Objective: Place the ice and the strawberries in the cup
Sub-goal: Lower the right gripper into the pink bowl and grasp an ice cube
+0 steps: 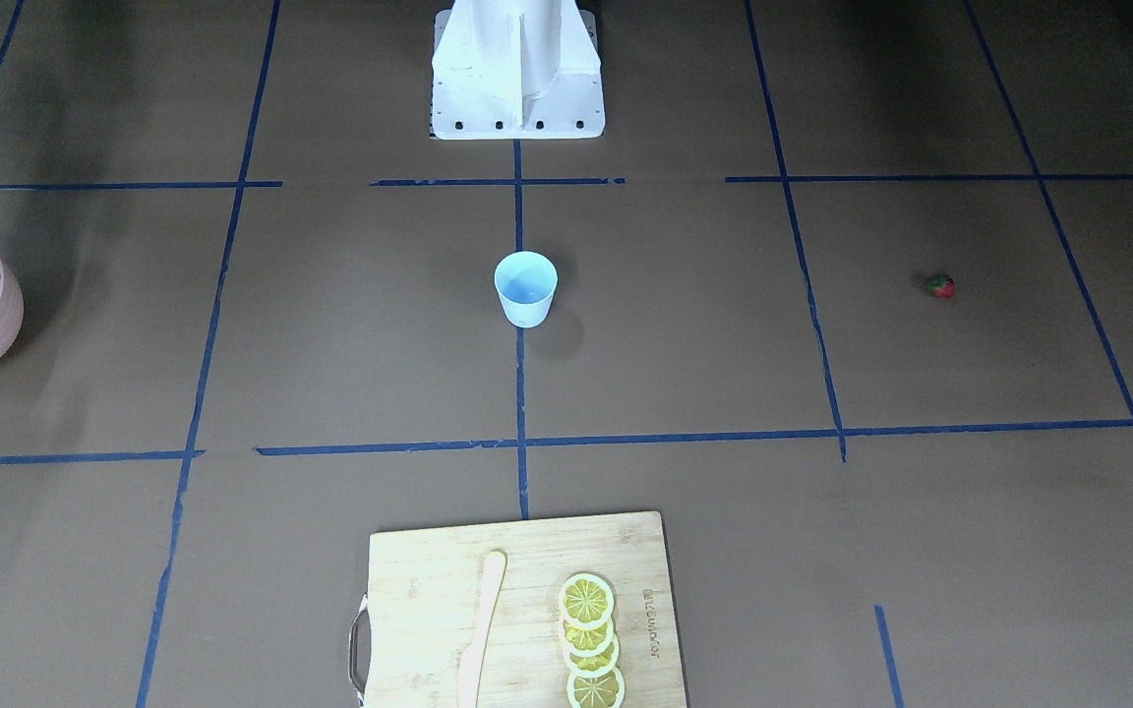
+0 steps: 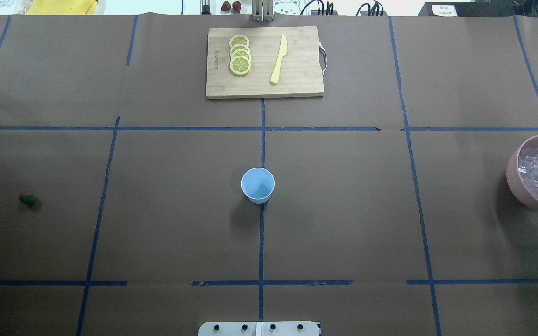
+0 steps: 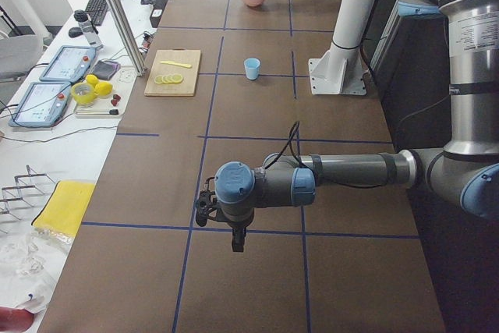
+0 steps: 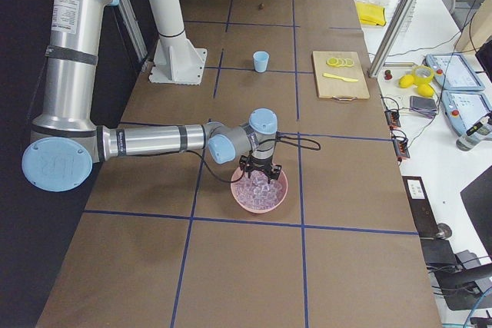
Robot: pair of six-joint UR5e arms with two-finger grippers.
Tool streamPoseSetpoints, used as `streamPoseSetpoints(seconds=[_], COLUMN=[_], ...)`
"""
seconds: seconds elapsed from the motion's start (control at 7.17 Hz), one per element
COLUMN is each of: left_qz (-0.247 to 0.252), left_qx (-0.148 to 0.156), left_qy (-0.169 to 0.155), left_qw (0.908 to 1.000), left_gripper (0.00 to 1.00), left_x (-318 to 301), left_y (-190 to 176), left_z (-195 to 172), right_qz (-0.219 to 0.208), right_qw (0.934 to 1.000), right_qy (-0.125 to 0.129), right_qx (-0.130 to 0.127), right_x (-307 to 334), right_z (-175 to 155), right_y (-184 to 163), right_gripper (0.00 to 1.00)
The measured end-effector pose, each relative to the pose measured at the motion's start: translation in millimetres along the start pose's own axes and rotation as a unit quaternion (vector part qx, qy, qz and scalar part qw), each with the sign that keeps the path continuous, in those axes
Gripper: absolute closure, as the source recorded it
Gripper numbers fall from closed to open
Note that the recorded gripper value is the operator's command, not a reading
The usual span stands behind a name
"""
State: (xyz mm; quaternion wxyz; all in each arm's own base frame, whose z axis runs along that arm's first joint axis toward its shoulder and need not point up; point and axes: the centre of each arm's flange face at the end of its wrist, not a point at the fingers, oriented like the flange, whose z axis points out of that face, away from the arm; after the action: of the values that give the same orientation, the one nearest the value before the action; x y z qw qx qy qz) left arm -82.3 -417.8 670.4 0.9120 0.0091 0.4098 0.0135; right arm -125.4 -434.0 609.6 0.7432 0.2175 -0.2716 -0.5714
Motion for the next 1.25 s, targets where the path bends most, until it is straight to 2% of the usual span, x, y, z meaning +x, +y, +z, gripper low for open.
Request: streamPoseSetpoints(seconds=[0.14, 0.28, 0.42, 0.7, 0.98, 1.25], left_qz=[0.000, 0.000, 0.000, 0.000, 0.000, 0.000], left_qx=[0.000, 0.000, 0.000, 0.000, 0.000, 0.000], left_qy=[0.000, 0.000, 0.000, 0.000, 0.000, 0.000], left_qw=[1.0000, 1.0000, 1.0000, 1.0000, 1.0000, 1.0000], left_gripper=[0.00, 0.00, 0.00, 0.00, 0.00, 0.00], left_x=[0, 0, 0, 0, 0, 0], left_y=[0, 0, 0, 0, 0, 0], left_z=[0, 0, 0, 0, 0, 0], right_qz=[0.001, 0.001, 0.001, 0.000, 0.001, 0.013], right_qw=[1.0000, 1.0000, 1.0000, 1.0000, 1.0000, 0.9997], right_qy=[0.000, 0.001, 0.002, 0.003, 0.004, 0.004], right_qx=[-0.001, -0.003, -0.004, -0.002, 0.003, 0.018], right_x=[0, 0, 0, 0, 0, 4], right_z=[0, 1, 1, -1, -6, -16], right_y=[1, 1, 2, 1, 1, 8], right_gripper=[0.69, 0.80, 0.85, 0.90, 0.90, 0.90])
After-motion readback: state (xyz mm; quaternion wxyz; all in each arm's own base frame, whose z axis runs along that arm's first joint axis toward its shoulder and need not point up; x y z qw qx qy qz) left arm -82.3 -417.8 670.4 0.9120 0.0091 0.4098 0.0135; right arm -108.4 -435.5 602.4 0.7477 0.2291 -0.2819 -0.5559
